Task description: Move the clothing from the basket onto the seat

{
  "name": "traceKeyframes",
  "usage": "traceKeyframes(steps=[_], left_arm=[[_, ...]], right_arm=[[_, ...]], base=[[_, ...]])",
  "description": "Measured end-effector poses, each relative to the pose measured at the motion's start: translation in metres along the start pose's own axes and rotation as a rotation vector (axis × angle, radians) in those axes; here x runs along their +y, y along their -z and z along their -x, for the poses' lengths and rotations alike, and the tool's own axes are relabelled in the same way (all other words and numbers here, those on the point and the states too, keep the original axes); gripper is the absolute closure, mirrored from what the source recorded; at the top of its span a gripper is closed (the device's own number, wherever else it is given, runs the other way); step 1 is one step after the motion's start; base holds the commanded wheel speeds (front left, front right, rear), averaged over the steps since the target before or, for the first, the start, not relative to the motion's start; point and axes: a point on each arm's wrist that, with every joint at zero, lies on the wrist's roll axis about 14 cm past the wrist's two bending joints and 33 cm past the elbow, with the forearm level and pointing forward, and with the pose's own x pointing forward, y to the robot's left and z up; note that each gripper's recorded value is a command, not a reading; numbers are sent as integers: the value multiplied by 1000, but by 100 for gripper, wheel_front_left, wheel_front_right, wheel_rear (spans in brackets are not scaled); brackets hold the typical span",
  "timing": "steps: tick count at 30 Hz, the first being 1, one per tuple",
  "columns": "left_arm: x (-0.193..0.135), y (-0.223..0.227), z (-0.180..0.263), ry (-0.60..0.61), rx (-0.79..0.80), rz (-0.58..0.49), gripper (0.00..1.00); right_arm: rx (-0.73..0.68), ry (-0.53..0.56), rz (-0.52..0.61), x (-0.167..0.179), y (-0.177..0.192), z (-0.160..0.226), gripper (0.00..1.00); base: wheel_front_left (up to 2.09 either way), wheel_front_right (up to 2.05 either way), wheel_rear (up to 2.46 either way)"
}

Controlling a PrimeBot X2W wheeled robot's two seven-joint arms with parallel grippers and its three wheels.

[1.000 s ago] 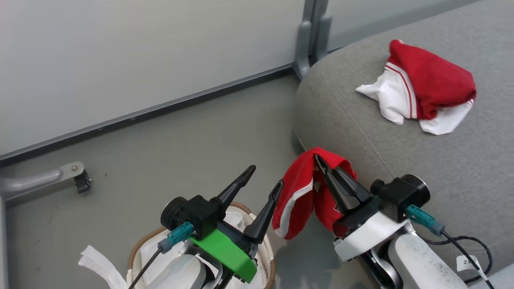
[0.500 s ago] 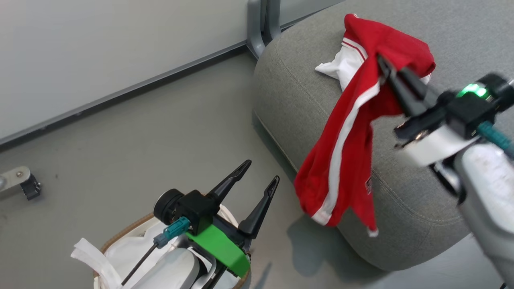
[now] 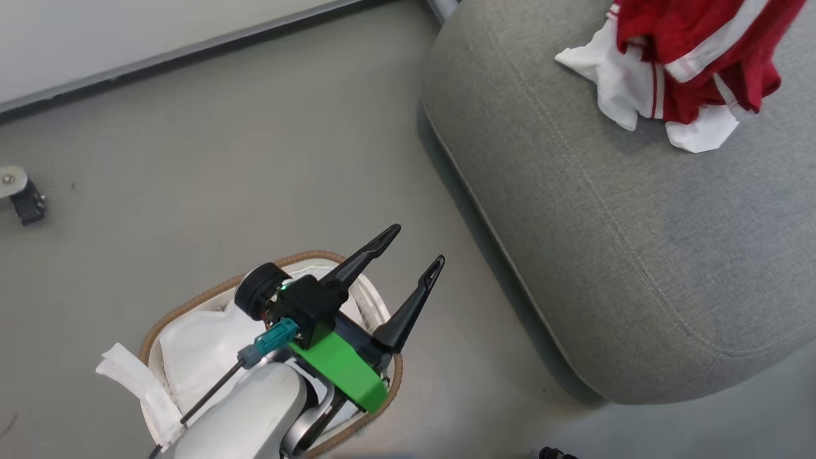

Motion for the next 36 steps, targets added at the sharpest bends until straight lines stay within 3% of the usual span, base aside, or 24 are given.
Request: traceKeyframes(steps=[5, 8, 12, 19, 28, 30, 31, 32, 36], left_arm=[[25, 12, 6, -31, 16, 16, 0], [39, 19, 10, -53, 21, 31, 0], [57, 31, 17, -88, 33, 55, 0], [87, 52, 38, -169, 63, 90, 0], [103, 69, 54, -230, 91, 125, 0], [103, 66, 53, -234, 84, 122, 0], [103, 63, 53, -235, 79, 118, 0], [102, 60, 52, -237, 74, 113, 0], [97, 49, 51, -247, 60, 98, 0]], right_arm=[[131, 50, 33, -4, 50, -16, 100], [230, 58, -5, 16, 92, -14, 100], [398, 56, -59, 52, 157, 10, 100], [612, 86, -112, 96, 232, 56, 100], [754, 91, -205, 156, 273, 100, 97], [770, 104, -220, 158, 274, 112, 76], [774, 116, -223, 156, 273, 117, 53], [774, 124, -223, 154, 271, 121, 0], [753, 160, -233, 143, 258, 132, 0]], base=[[0, 0, 0], [0, 0, 0], [0, 0, 0], [0, 0, 0], [0, 0, 0], [0, 0, 0], [0, 0, 0], [0, 0, 0], [0, 0, 0]])
